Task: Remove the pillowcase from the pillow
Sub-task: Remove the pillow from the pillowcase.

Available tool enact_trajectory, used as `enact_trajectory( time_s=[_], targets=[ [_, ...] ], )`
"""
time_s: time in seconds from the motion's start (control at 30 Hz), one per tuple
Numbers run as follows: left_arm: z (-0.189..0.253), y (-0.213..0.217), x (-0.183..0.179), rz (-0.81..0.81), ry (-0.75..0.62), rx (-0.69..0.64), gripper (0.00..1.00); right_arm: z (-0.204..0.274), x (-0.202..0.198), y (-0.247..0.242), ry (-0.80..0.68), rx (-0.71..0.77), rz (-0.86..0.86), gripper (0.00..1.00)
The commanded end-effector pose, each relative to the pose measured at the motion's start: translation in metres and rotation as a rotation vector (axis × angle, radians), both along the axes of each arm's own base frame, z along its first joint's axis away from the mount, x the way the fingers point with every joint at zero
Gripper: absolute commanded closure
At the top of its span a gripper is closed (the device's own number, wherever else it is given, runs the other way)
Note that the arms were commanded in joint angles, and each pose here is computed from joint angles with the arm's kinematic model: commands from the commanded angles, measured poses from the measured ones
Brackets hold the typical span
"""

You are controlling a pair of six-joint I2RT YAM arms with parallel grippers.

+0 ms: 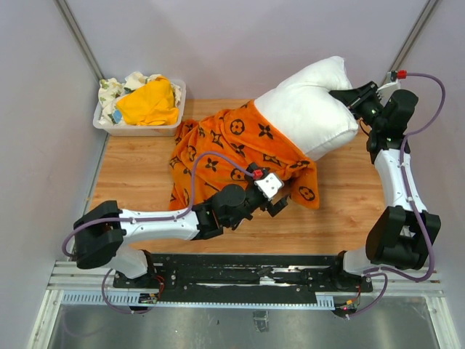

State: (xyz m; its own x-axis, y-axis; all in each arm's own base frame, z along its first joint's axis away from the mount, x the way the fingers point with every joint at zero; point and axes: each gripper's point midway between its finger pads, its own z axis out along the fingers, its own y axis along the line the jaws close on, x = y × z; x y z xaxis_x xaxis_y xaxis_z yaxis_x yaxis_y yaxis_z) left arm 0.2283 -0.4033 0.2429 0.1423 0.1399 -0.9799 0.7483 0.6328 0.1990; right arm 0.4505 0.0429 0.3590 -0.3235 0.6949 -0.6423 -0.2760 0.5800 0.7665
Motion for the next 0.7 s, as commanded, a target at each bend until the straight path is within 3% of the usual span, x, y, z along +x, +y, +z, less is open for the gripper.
enact_trajectory(
  time_s=[0.0,0.17,0.23,0.37,0.5,0.63,0.67],
  targets=[
    [0.008,0.006,0.018,0.129,-0.082,-0.055,0.01,0.034,-0.012,0.012,-0.121,-0.029,0.027,0.99],
    [-0.009,0.005,0.036,0.225,-0.118,-0.016,0.02,0.036,-0.014,0.013,-0.129,-0.024,0.034,0.99],
    [-0.019,0.003,0.040,0.243,-0.133,0.007,0.07,0.037,-0.015,0.013,-0.134,-0.021,0.036,0.99],
    [-0.037,0.005,0.046,0.282,-0.135,0.048,0.33,0.042,-0.017,0.013,-0.144,-0.024,0.037,0.99],
    [-0.043,0.020,0.042,0.302,-0.113,0.032,0.72,0.050,-0.017,0.010,-0.159,-0.024,0.027,0.99],
    [-0.073,0.037,0.036,0.317,-0.040,0.061,0.87,0.076,-0.014,0.002,-0.205,0.012,0.022,0.99],
    [-0.087,0.040,0.034,0.317,-0.011,0.080,0.97,0.088,-0.013,0.000,-0.228,0.026,0.027,0.99]
  ],
)
